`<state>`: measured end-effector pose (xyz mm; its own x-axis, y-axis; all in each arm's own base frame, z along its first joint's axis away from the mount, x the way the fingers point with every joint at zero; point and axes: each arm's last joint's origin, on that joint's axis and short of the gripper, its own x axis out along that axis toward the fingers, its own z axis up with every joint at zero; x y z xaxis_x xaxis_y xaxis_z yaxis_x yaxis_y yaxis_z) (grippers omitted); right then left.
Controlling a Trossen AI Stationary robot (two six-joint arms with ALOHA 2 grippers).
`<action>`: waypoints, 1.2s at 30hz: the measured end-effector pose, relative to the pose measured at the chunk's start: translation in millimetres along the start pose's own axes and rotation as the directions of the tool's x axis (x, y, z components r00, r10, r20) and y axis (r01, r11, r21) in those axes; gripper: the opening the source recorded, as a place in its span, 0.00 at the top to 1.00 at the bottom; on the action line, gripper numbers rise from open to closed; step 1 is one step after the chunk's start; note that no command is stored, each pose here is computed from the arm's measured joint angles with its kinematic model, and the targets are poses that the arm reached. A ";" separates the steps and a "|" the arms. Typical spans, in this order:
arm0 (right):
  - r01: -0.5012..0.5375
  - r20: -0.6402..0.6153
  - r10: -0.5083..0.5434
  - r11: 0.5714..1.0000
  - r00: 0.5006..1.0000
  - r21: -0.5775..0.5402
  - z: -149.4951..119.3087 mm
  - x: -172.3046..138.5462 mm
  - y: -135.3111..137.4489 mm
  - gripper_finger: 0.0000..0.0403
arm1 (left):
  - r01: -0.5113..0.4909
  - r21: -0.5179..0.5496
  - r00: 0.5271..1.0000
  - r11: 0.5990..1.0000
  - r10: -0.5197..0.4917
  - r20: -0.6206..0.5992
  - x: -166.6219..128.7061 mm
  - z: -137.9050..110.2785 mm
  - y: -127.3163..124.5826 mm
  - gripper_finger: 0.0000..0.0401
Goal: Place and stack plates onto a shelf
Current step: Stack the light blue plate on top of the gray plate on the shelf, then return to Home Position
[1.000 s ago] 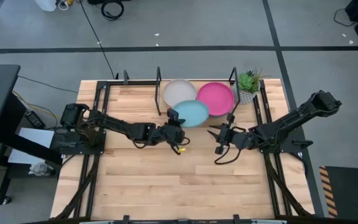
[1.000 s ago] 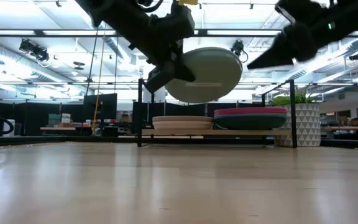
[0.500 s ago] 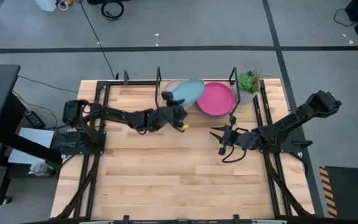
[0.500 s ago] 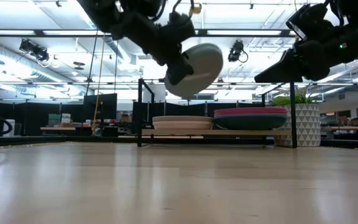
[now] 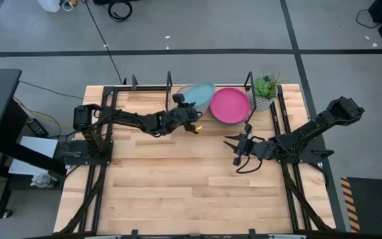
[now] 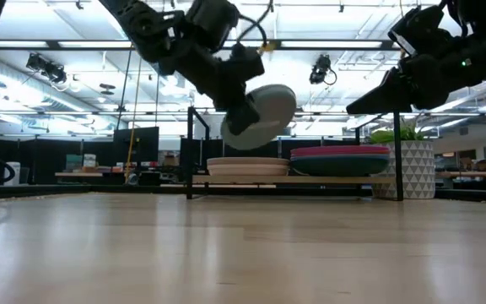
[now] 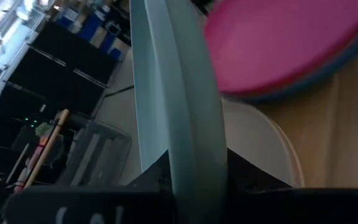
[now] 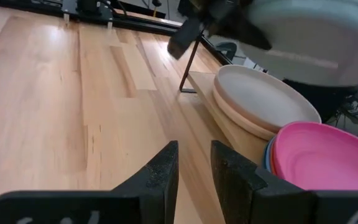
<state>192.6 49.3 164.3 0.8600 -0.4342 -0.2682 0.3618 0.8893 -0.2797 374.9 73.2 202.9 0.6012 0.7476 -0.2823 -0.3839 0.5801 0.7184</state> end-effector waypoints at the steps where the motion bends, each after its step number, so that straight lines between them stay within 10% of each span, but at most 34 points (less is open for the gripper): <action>1: -0.004 -0.001 0.004 1.000 1.000 0.007 -0.2 0.0 0.1 0.75 | 0.007 0.018 1.000 1.000 -0.007 -0.010 1.3 -1.9 -2.6 0.85; 14: -0.051 -0.012 0.051 0.999 0.999 0.010 -1.5 0.0 1.5 0.75 | 0.007 0.084 0.996 0.996 0.000 -0.087 17.9 -18.6 -4.5 0.69; 22: -0.051 -0.027 0.051 0.999 0.998 -0.002 -3.3 0.0 1.5 0.75 | 0.256 -0.072 0.967 0.964 -0.256 0.012 12.5 -11.8 -1.9 0.50; 36: -0.050 -0.060 0.050 0.999 0.997 0.009 -7.3 -0.2 1.4 0.75 | 0.515 -0.239 0.857 0.823 -0.489 0.164 16.1 -14.3 16.6 0.53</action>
<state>190.3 49.6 157.2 0.8539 -0.3967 -0.3370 0.3217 0.9112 -0.2574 368.1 99.5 201.3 0.8176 0.3041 -0.4889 -0.1740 0.9399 0.2936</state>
